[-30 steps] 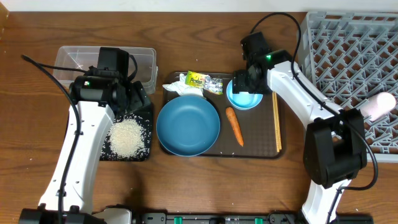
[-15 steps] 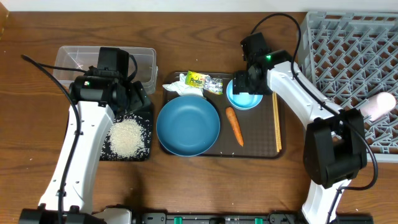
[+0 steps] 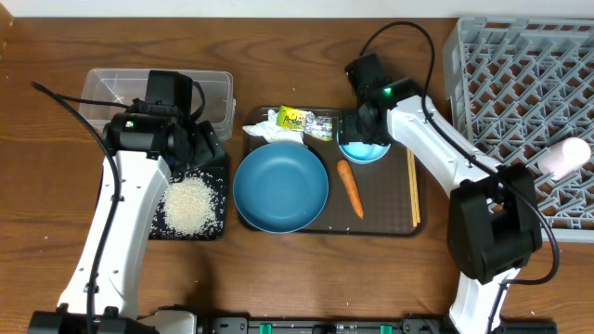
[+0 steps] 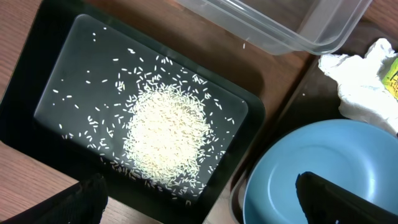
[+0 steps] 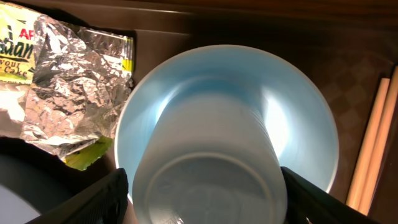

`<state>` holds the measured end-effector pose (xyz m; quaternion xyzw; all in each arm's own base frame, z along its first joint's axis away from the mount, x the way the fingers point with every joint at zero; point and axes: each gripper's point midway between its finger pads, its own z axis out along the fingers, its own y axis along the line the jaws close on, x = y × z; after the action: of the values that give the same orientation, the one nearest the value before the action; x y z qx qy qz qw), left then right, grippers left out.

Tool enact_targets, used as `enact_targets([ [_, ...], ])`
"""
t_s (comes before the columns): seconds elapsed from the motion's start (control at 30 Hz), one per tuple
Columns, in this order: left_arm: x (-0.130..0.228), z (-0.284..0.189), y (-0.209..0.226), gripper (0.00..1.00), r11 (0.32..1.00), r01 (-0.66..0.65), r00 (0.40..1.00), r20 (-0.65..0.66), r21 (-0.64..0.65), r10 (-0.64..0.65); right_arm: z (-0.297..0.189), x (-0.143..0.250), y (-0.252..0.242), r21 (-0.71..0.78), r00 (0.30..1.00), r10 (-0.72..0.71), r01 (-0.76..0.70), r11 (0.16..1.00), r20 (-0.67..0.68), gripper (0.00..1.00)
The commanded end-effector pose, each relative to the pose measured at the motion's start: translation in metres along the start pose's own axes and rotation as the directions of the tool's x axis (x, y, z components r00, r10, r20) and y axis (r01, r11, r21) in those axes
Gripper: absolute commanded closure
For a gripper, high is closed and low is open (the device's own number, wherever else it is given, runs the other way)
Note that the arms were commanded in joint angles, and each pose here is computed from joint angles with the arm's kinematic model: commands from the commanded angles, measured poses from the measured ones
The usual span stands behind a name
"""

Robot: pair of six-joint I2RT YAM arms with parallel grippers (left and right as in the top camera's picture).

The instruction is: Sort waste into correct bins and load items into the dishwasher rack

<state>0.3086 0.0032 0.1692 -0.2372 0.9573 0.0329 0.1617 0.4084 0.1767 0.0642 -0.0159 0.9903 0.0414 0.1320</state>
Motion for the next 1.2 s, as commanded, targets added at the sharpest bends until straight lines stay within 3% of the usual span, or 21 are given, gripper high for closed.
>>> enact_targets([
  [0.0,-0.004,-0.003,0.001,0.01,1.0,0.015,1.0,0.015,-0.001,-0.015,0.006,0.003,-0.003,0.032,1.0,0.001,-0.001,0.999,-0.003,0.24],
  [0.43,-0.004,-0.003,0.001,0.01,1.0,0.015,1.0,0.015,-0.001,-0.015,0.006,0.002,-0.006,0.052,1.0,0.001,-0.001,0.999,0.002,0.3],
  [1.03,-0.004,-0.003,0.001,0.01,1.0,0.015,1.0,0.015,-0.001,-0.015,0.02,0.005,-0.007,0.06,1.0,0.003,-0.002,0.998,-0.015,0.29],
  [1.17,-0.004,-0.003,0.001,0.01,1.0,0.015,1.0,0.015,-0.001,-0.015,0.019,0.005,-0.007,0.058,1.0,0.003,-0.002,0.998,-0.013,0.41],
])
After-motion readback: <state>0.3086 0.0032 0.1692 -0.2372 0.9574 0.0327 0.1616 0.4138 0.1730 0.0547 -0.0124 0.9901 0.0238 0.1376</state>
